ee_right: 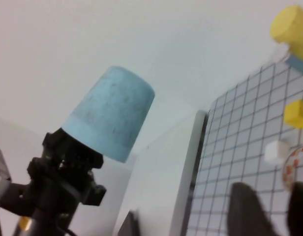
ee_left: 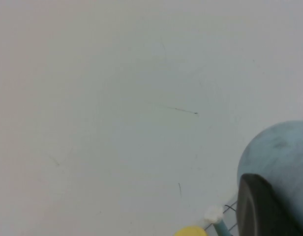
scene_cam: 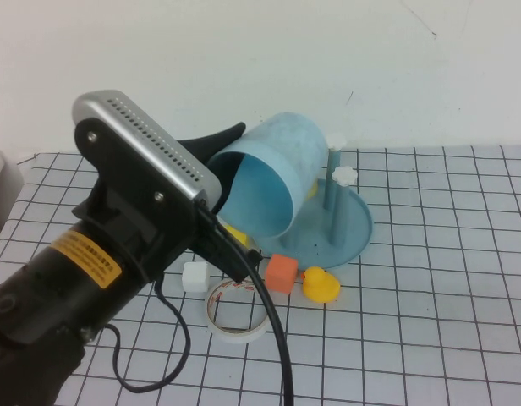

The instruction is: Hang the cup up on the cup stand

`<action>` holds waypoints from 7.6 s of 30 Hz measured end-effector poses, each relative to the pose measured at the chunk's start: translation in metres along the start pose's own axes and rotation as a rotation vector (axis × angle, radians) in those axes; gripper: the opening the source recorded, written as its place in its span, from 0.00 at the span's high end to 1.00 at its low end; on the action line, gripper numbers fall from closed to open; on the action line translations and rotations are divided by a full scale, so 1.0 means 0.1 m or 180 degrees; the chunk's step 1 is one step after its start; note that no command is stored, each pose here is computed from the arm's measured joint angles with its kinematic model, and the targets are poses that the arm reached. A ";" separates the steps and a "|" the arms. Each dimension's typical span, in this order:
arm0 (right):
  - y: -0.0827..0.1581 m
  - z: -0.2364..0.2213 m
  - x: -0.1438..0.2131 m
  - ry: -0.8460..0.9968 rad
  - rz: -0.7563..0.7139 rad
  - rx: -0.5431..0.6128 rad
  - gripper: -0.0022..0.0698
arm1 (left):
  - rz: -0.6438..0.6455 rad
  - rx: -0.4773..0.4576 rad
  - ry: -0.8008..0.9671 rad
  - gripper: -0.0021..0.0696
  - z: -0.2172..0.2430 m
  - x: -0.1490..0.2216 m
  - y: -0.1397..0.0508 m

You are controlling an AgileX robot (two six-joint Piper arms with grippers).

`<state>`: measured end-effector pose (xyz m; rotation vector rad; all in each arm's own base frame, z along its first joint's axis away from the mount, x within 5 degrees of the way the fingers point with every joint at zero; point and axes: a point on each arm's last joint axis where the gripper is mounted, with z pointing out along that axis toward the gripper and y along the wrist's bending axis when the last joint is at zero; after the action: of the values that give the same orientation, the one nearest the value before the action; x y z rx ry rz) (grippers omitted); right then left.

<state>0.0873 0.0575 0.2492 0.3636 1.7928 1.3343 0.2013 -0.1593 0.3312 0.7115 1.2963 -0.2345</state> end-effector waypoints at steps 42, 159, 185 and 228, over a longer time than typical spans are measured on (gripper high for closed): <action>0.77 2.40 -0.56 0.1795 0.0739 -0.0379 0.04 | -0.0127 -0.0084 -0.0036 0.95 0.00 -0.01 0.03; -0.51 3.77 -1.27 0.0178 -0.3626 0.2339 0.14 | -0.0992 -0.0160 0.2082 0.97 -2.05 0.21 0.09; -0.33 3.90 -1.09 0.0323 -0.3625 0.1649 0.16 | -0.1058 -0.0124 0.2301 0.97 -2.09 0.26 0.07; 1.20 0.62 -0.68 -0.0352 -0.3053 -0.0097 0.97 | -0.0847 -0.0429 0.1434 0.97 -2.31 0.53 -0.03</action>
<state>0.1463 0.0990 0.3827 -0.4061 1.5179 0.6316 0.0308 -0.0114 0.2586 0.4885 1.8227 -0.2052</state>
